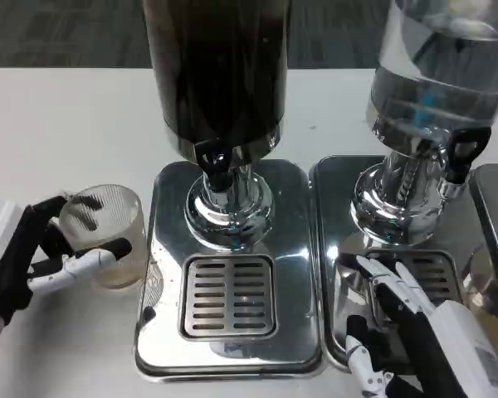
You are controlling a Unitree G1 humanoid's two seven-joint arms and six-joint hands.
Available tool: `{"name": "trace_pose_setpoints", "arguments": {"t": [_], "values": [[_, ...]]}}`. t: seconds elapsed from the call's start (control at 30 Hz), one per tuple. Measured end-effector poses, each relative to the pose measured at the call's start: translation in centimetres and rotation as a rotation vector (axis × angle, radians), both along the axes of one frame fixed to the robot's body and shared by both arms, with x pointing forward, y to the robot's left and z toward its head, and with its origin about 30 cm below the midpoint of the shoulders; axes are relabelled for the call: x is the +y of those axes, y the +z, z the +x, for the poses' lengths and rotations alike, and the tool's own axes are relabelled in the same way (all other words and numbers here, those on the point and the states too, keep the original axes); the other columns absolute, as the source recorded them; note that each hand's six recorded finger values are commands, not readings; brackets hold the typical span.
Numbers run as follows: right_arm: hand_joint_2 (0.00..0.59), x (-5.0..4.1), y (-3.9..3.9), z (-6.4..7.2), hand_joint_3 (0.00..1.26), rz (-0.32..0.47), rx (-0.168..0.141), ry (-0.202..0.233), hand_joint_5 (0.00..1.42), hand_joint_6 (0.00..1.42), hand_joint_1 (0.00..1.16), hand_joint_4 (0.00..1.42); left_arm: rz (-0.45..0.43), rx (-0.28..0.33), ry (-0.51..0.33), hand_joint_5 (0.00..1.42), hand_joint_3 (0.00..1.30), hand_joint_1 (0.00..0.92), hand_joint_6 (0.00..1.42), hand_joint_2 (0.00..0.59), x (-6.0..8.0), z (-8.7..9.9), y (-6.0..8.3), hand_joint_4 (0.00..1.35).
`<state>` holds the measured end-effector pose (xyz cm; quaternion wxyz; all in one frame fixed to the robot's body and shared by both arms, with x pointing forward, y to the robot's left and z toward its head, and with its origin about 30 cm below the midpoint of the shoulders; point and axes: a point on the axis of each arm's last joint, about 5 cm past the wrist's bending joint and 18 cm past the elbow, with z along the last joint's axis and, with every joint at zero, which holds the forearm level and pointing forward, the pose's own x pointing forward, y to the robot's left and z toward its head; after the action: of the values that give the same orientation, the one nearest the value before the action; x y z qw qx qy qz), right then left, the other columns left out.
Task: Grasp the cup under the faucet to collect the drink, then remove the cup.
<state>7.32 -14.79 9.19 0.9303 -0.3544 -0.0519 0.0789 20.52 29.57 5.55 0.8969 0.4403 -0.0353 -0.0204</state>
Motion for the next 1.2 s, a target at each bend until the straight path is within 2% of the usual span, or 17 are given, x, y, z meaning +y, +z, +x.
{"name": "trace_pose_setpoints", "arguments": {"t": [0.3,0.5,0.7,0.87,1.1,1.2], "values": [[0.586,-0.17,0.02,0.0,0.17,0.002,0.008,0.007,0.04,0.14,0.5,0.13,-0.025,-0.022,-0.01,0.79,0.51,0.309,0.83,0.184,0.5,-1.3,-0.2,0.53],[0.586,-0.18,0.06,0.1,0.17,0.012,0.006,0.007,0.05,0.14,0.5,0.13,-0.048,-0.094,-0.032,0.79,0.51,0.311,0.84,0.184,1.1,-1.6,0.7,0.53],[0.586,-0.16,0.08,0.2,0.17,0.019,0.004,0.006,0.05,0.14,0.5,0.13,-0.071,-0.16,-0.105,0.79,0.51,0.313,0.84,0.184,1.0,-1.5,1.6,0.53],[0.586,-0.13,0.08,0.2,0.17,0.023,0.004,0.003,0.05,0.14,0.5,0.13,-0.084,-0.152,-0.177,0.79,0.51,0.312,0.84,0.184,0.3,-1.2,1.8,0.53],[0.586,-0.27,0.09,0.1,0.17,0.023,0.004,-0.013,0.05,0.14,0.5,0.14,-0.107,-0.075,-0.283,0.78,0.51,0.296,0.85,0.183,-1.5,-0.8,0.9,0.53],[0.586,-0.24,0.1,0.1,0.17,0.028,0.002,-0.02,0.05,0.14,0.5,0.14,-0.104,-0.067,-0.322,0.78,0.51,0.294,0.84,0.183,-2.2,-0.2,1.0,0.53]]}}
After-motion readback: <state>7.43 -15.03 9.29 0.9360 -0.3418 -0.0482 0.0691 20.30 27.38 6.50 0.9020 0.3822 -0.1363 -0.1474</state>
